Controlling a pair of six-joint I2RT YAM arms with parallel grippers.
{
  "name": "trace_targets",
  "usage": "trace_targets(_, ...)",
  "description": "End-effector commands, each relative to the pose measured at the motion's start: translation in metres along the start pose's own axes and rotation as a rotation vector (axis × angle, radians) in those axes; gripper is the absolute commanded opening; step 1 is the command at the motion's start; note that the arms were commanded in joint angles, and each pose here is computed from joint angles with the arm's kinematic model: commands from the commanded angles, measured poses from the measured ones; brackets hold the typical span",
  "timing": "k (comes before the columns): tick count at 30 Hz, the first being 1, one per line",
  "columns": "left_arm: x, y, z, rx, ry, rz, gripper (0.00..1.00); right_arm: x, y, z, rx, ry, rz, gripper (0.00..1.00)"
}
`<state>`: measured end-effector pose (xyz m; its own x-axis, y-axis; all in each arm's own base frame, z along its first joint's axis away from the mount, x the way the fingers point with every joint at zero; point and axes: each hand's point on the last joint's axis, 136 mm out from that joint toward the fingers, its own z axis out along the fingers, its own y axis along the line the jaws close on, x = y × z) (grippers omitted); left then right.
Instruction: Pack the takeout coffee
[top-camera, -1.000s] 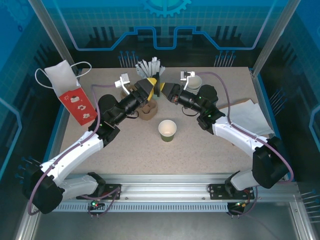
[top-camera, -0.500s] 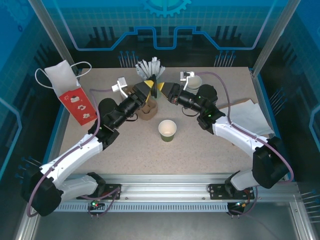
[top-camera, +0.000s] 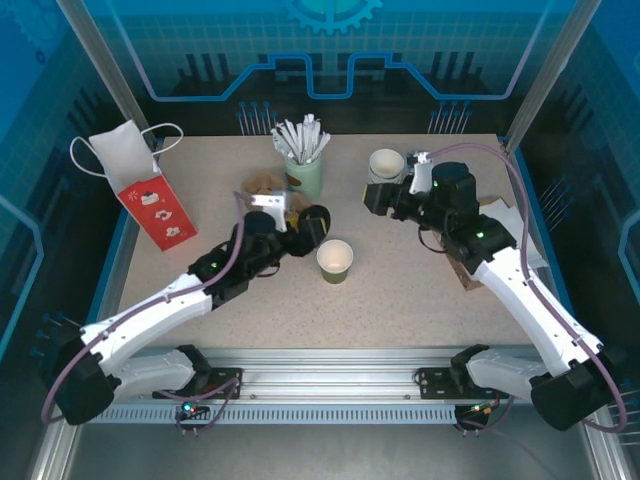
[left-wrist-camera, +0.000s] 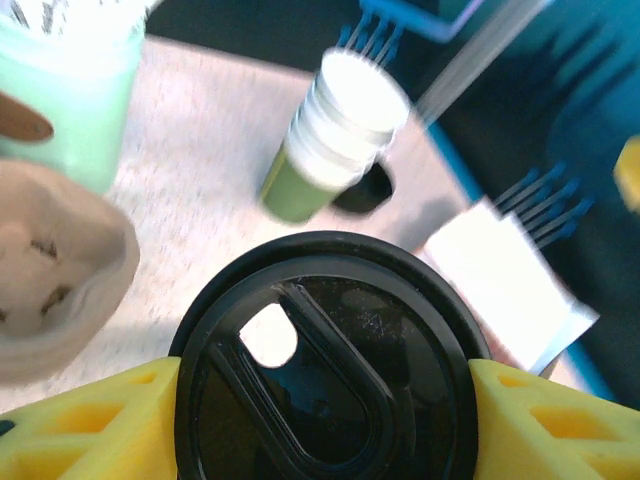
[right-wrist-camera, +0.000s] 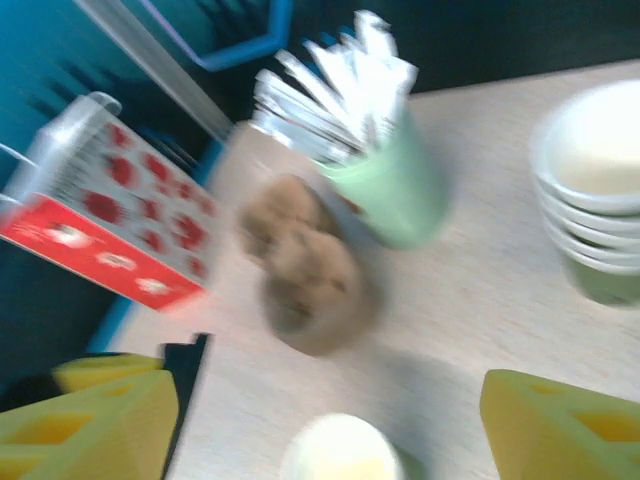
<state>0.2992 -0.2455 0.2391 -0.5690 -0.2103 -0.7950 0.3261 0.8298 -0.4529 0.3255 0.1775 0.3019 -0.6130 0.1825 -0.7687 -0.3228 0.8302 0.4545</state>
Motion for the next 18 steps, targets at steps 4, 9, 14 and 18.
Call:
trace_targets(4, 0.040, 0.001, 0.021, -0.104, 0.206, 0.327, 0.59, 0.053, -0.063, -0.017, 0.266, 0.192, -0.151, 0.85)
trace_targets(9, 0.053, -0.006, 0.043, -0.120, 0.291, 0.402, 0.59, 0.061, -0.069, -0.014, 0.276, 0.218, -0.154, 0.85)
trace_targets(14, 0.064, -0.007, 0.058, -0.156, 0.354, 0.464, 0.59, 0.063, -0.073, -0.016, 0.286, 0.225, -0.164, 0.85)
trace_targets(18, 0.070, -0.007, 0.065, -0.171, 0.375, 0.492, 0.60, 0.064, -0.073, -0.016, 0.283, 0.223, -0.168, 0.85)
